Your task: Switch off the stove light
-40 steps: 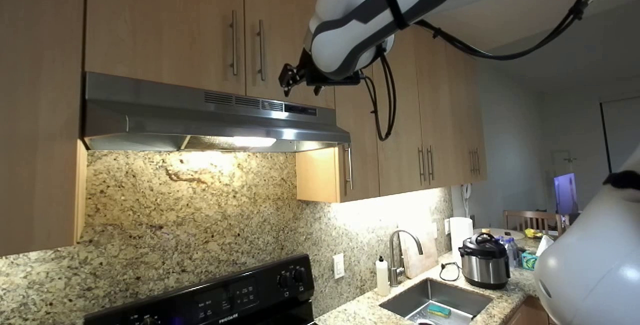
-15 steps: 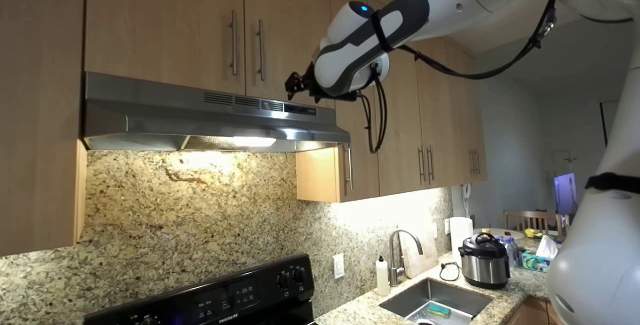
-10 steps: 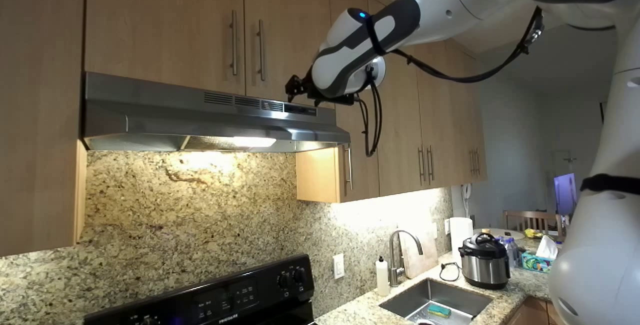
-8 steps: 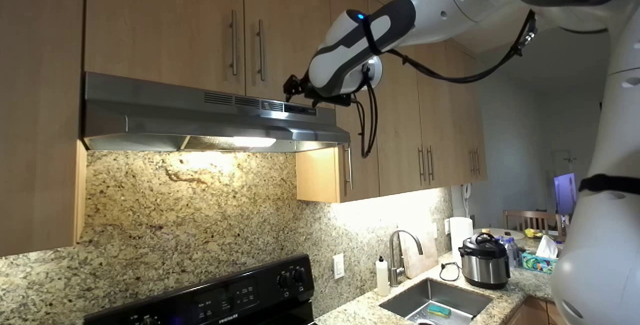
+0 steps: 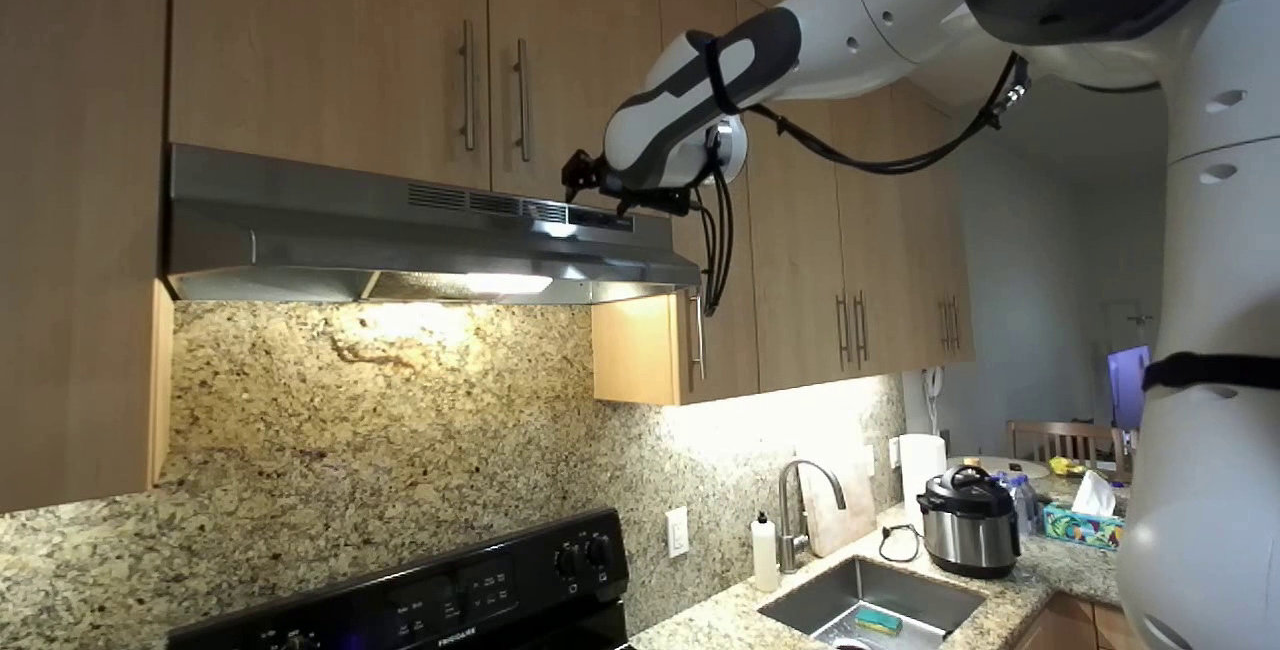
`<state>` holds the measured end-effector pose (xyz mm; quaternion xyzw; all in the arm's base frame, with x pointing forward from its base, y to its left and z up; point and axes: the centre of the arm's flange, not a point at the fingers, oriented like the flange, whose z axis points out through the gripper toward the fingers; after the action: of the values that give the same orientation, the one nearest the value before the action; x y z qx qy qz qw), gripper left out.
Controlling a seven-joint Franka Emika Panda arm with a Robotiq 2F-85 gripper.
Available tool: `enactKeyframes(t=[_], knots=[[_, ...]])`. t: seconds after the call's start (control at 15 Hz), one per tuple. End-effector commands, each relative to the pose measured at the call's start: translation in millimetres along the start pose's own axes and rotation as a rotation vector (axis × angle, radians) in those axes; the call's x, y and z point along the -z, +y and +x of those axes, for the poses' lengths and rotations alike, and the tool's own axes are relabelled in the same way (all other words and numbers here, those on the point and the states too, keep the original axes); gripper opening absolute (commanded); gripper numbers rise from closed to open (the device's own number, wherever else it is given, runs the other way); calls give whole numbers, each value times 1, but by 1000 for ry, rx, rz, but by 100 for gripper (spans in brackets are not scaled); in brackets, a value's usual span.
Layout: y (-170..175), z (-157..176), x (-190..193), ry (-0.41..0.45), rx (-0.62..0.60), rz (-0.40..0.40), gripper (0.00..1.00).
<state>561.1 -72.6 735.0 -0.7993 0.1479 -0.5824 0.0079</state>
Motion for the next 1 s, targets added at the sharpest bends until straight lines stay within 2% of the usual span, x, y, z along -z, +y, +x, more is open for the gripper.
enactKeyframes(t=[0.0, 0.93], knots=[[13, 16, -14, -9, 16, 12, 100], [17, 25, -48, -46, 3, 111, 100]])
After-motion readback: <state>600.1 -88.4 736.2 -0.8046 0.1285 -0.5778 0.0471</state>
